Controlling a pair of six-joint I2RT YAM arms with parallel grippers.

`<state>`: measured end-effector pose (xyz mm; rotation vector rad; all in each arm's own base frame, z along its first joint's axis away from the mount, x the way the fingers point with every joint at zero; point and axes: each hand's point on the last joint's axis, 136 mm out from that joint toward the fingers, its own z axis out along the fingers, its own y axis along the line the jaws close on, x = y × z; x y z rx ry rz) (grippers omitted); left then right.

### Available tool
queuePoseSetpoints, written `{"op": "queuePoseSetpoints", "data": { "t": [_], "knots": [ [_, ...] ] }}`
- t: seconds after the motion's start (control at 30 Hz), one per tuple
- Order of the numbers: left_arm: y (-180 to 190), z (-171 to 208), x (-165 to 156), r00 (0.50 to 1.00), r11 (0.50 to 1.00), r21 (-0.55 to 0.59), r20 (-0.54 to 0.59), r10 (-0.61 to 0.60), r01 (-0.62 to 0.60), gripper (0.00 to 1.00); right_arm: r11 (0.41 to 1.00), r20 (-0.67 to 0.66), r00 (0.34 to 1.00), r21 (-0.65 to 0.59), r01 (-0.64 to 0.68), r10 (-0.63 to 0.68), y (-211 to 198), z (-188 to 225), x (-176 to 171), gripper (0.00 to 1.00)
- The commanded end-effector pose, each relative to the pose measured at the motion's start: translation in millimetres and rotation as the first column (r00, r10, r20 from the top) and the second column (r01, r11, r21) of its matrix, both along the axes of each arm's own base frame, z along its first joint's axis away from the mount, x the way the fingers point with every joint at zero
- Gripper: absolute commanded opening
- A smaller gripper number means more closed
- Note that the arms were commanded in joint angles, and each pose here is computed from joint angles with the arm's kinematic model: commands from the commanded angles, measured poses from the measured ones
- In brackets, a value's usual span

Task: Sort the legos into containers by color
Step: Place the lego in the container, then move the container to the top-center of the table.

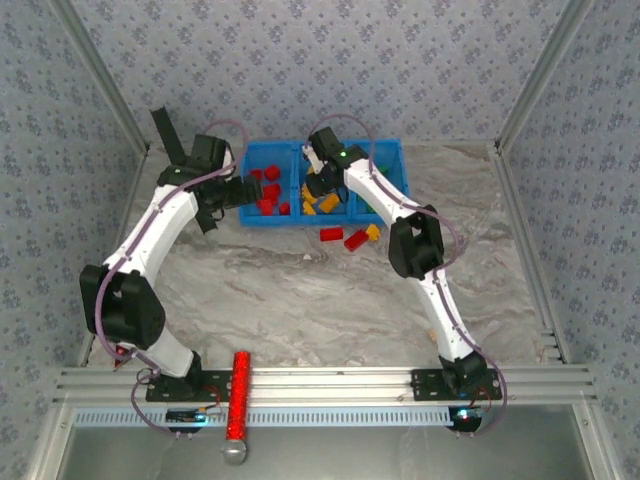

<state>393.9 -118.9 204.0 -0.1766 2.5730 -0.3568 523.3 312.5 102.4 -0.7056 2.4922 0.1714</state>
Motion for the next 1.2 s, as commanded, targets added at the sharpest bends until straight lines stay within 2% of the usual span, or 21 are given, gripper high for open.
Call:
{"op": "queuePoseSetpoints", "data": {
  "t": [0.0,0.1,0.17,0.23,0.47,0.67,0.77,0.97,1.17],
  "knots": [
    [-2.1,1.5,-13.6,1.0,0.999,0.036,-0.006,0.005,-0.005,0.85,1.0,0.015,1.0,-0.006,-0.011,0.011,2.0,8.0,-0.6,0.42],
    [-21.0,-16.4,-29.0,0.998,0.992,0.114,-0.053,-0.043,0.049,0.86,1.0,0.021,1.0,-0.001,-0.011,0.011,2.2,15.7,-0.5,0.52],
    [-41.1,-28.7,-40.6,0.994,0.993,0.086,-0.077,-0.075,0.082,0.86,1.0,0.028,1.0,-0.001,-0.01,0.01,0.2,21.8,-0.3,0.59],
    [-60.6,-39.2,-51.3,0.99,0.992,0.057,-0.099,-0.105,0.111,0.86,1.0,0.039,0.999,0.006,-0.008,0.008,-1.5,30.9,-0.3,0.61],
    [-132.2,-85.8,-72.2,0.957,0.971,0.028,-0.177,-0.23,0.238,0.86,0.999,0.026,1.0,0.046,0.015,-0.016,-23.7,69.9,-14.0,0.61],
    [-177.3,-113.9,-53.5,0.935,0.955,-0.029,-0.198,-0.294,0.294,0.85,0.991,0.036,0.991,0.049,0.129,-0.13,-81.7,96.4,-54.6,0.6],
    [-187.1,-120.9,-40.7,0.929,0.949,-0.023,-0.195,-0.314,0.316,0.85,0.984,0.003,0.984,0.035,0.176,-0.176,-111.6,87.6,-85.9,0.55],
    [-196.9,-124.5,-14.7,0.924,0.941,-0.014,-0.185,-0.334,0.337,0.85,0.971,-0.103,0.965,-0.018,0.239,-0.24,-155.9,42.2,-141.0,0.54],
    [-195.4,-125.2,7.1,0.93,0.945,-0.007,-0.174,-0.323,0.327,0.84,0.966,-0.211,0.945,0.014,0.259,-0.251,-164.1,-5.2,-151.5,0.6]
  ]
}}
